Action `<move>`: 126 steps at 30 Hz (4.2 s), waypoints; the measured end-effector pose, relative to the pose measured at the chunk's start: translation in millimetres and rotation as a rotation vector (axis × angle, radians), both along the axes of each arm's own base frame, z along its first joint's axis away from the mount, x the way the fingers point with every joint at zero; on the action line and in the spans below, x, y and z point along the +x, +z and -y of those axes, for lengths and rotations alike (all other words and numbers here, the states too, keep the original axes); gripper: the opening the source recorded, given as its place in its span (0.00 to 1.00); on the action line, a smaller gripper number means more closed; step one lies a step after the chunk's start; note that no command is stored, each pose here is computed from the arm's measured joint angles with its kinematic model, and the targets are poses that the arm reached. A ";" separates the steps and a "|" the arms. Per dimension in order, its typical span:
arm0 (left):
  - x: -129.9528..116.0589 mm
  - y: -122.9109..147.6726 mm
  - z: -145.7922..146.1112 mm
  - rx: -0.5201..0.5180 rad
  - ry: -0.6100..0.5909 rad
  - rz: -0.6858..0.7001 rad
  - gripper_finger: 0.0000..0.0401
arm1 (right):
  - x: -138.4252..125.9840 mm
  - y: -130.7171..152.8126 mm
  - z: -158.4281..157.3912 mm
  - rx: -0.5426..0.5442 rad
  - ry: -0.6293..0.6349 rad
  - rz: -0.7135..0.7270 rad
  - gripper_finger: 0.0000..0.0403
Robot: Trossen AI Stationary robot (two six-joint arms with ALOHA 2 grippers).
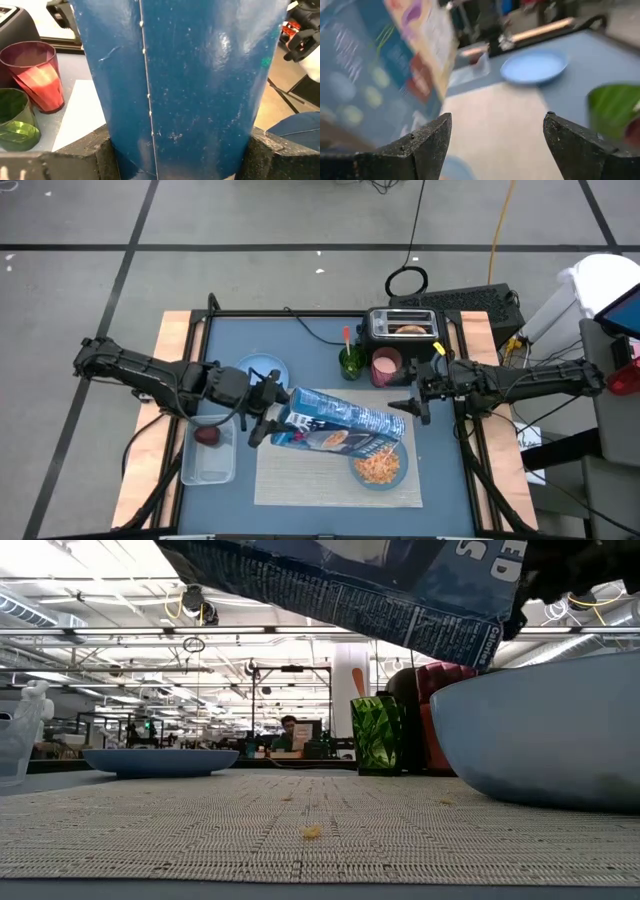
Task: Arrange a breakfast setting
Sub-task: Pour the cereal into the blue bowl
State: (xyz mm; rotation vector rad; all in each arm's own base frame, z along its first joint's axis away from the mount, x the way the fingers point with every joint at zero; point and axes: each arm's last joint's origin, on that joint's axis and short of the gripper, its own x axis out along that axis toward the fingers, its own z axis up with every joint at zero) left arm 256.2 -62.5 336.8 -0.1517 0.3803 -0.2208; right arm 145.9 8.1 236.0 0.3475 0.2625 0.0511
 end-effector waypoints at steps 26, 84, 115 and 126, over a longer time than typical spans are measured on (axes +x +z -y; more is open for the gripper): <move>0.1 0.0 -0.6 0.007 0.015 0.001 0.69 | 3.6 -0.7 -25.6 0.091 0.279 -0.008 0.71; -3.8 -9.5 -1.8 0.068 0.007 -0.094 0.69 | 48.1 20.1 -38.6 0.108 0.129 0.418 0.00; 1.3 -44.3 0.0 0.136 -0.002 -0.363 0.69 | 83.0 39.0 -45.9 0.076 0.136 0.384 0.00; 2.5 -41.5 0.3 0.142 -0.010 -0.323 0.69 | 83.1 40.2 -45.8 0.077 0.136 0.387 0.00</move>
